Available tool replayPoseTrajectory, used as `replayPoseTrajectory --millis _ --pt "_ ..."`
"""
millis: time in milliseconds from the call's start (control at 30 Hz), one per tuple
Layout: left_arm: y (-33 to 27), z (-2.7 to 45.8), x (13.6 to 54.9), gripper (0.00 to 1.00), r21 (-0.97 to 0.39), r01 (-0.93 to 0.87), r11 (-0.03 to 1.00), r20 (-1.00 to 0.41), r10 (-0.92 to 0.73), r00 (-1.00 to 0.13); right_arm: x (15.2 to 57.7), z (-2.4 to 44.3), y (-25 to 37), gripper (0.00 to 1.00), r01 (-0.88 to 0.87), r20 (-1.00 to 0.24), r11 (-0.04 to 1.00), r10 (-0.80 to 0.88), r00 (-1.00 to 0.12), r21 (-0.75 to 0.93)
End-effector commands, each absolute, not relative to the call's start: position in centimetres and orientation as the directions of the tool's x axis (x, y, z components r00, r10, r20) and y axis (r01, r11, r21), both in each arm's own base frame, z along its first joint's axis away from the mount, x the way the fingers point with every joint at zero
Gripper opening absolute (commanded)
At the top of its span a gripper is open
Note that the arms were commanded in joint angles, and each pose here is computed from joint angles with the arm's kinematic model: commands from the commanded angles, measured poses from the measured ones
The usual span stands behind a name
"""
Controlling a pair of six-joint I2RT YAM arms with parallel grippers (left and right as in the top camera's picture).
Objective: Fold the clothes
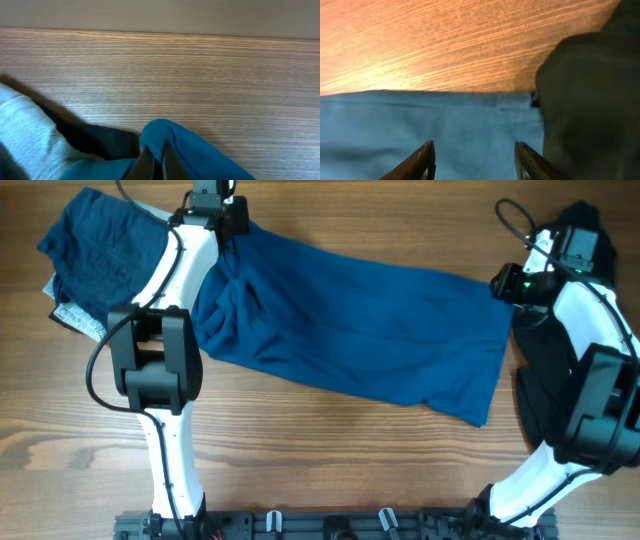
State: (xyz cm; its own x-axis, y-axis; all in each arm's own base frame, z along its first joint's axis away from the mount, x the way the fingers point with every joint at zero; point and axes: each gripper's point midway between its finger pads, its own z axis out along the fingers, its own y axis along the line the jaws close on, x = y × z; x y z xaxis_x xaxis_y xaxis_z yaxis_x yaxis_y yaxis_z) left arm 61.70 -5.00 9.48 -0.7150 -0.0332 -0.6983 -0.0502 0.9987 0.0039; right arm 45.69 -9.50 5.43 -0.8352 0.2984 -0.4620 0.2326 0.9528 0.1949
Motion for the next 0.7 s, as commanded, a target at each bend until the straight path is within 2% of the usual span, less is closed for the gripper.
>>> replayPoseTrajectory --millis 0,400,433,500,567,667 --pt "-3.7 11.1 62.0 0.04 0.007 -0.098 0.995 -0.723 -0.063 -0.688 46.0 3.7 -10.7 0.52 0.265 -0.465 0.959 0.279 -0.840 0.097" --pt "-3.7 10.7 61.6 0.04 0.011 -0.097 0.995 -0.709 -0.060 -0.703 48.1 -0.7 -11.3 0.51 0.289 -0.486 0.952 0.301 -0.821 0.100" --pt "-3.7 10.6 61.5 0.04 0.013 -0.097 0.995 -0.704 -0.060 -0.708 47.9 -1.1 -11.2 0.45 0.290 -0.477 0.952 0.301 -0.826 0.099" --pt "-3.7 10.4 61.2 0.04 0.016 -0.096 0.995 -0.693 -0.058 -0.718 47.5 -2.0 -11.1 0.16 0.286 -0.453 0.954 0.297 -0.840 0.095" --pt "-3.6 10.1 60.9 0.04 0.019 -0.096 0.995 -0.682 -0.058 -0.729 47.1 -2.4 -10.8 0.09 0.284 -0.435 0.954 0.296 -0.851 0.093" --pt "-3.6 9.7 60.5 0.04 0.024 -0.096 0.995 -0.665 -0.056 -0.745 46.5 -2.7 -10.6 0.04 0.288 -0.409 0.953 0.299 -0.862 0.092"
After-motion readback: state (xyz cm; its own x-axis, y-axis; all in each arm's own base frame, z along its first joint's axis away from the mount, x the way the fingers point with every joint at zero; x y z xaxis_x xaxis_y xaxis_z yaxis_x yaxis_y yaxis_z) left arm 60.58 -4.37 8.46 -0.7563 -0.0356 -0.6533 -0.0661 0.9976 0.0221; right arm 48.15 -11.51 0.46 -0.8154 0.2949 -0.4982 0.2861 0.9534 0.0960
